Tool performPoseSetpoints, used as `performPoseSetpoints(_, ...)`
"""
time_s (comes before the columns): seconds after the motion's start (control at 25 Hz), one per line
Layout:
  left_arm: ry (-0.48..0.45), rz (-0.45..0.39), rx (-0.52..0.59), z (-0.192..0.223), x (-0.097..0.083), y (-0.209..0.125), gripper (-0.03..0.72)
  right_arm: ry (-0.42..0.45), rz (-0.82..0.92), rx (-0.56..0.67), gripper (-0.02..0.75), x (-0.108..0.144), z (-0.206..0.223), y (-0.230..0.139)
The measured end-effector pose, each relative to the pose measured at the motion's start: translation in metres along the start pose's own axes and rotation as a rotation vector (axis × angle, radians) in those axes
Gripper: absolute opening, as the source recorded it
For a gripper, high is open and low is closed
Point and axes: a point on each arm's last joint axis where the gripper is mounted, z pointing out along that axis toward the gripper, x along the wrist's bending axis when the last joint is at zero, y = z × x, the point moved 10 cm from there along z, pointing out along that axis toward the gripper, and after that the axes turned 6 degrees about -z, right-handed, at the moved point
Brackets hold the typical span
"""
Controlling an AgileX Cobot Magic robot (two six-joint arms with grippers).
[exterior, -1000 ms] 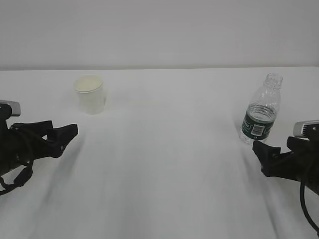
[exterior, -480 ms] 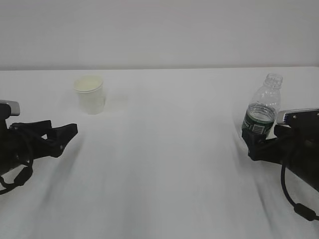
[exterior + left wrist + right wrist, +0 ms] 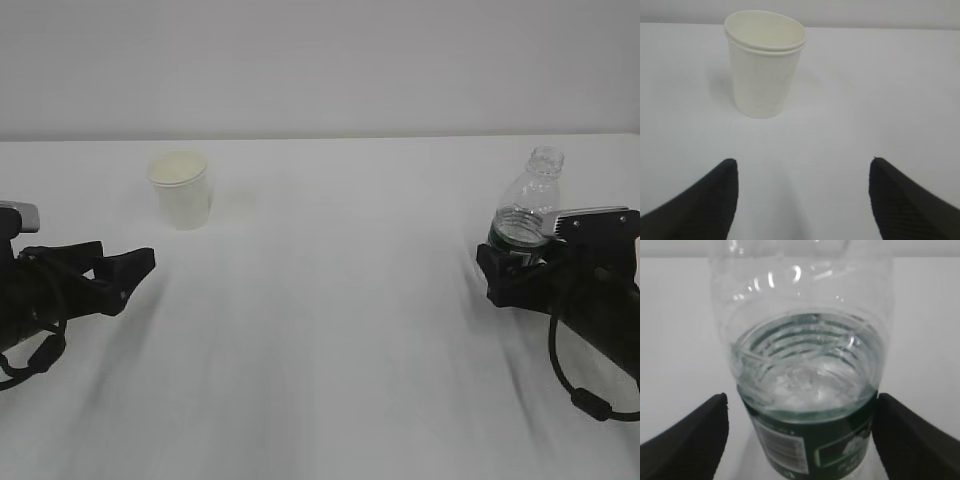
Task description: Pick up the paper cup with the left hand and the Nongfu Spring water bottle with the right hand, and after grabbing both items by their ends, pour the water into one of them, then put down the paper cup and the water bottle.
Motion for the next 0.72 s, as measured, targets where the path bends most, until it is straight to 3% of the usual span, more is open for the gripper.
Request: performPoseSetpoints(0.72,0.001,0.000,0.000,0.000,0.000,0.000,0.589,-0.003,-0.003,-0.024,0.668,-0.003,0.021,0.001)
